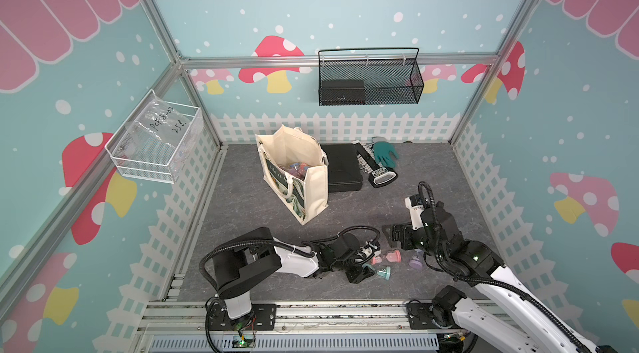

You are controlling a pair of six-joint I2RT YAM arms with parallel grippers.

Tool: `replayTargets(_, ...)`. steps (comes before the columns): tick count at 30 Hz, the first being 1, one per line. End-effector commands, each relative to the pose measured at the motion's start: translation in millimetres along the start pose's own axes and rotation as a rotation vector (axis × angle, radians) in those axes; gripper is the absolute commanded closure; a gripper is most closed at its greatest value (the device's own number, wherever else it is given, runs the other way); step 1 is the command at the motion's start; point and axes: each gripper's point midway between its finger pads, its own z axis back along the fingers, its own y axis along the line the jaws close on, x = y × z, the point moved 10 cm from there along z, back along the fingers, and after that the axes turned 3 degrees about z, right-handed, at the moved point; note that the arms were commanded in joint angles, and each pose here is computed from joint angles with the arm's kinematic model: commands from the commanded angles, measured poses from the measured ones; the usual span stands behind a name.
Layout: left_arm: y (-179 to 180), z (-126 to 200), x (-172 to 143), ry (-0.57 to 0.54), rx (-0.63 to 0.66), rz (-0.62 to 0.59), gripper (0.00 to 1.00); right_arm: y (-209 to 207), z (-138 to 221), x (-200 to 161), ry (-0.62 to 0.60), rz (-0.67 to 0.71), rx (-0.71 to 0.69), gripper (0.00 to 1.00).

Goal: Put the hourglass into the canvas bag
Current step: Pick up the hourglass from the center of the board.

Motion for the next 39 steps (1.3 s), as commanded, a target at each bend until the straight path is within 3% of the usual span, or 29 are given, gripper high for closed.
replayTargets(1, -1.4, 3.0, -3.8, 0.008, -0.002, -0.001, 0.49, -3.1, -1.0, -1.5, -0.014, -0.021, -0.022, 0.00)
replayTargets(13, -3.7, 17.4, 4.9, -0.048, 0.019, 0.019, 0.62, -3.7, 1.5, 0.7, -0.056, -0.036, -0.022, 0.01)
replayTargets(24, -4.2, 49.4, 11.5, -0.097, 0.101, 0.072, 0.67, 1.3, 8.3, 11.0, -0.144, -0.016, 0.029, 0.01)
replayTargets(32, -7.7, 90.8, 28.7, -0.169, 0.164, 0.171, 0.72, 14.3, 11.8, 28.5, -0.246, 0.028, 0.148, 0.00)
replayTargets(39, -9.4, 141.6, 49.6, -0.249, 0.322, 0.219, 0.75, 24.3, 13.6, 43.1, -0.355, 0.081, 0.233, 0.00)
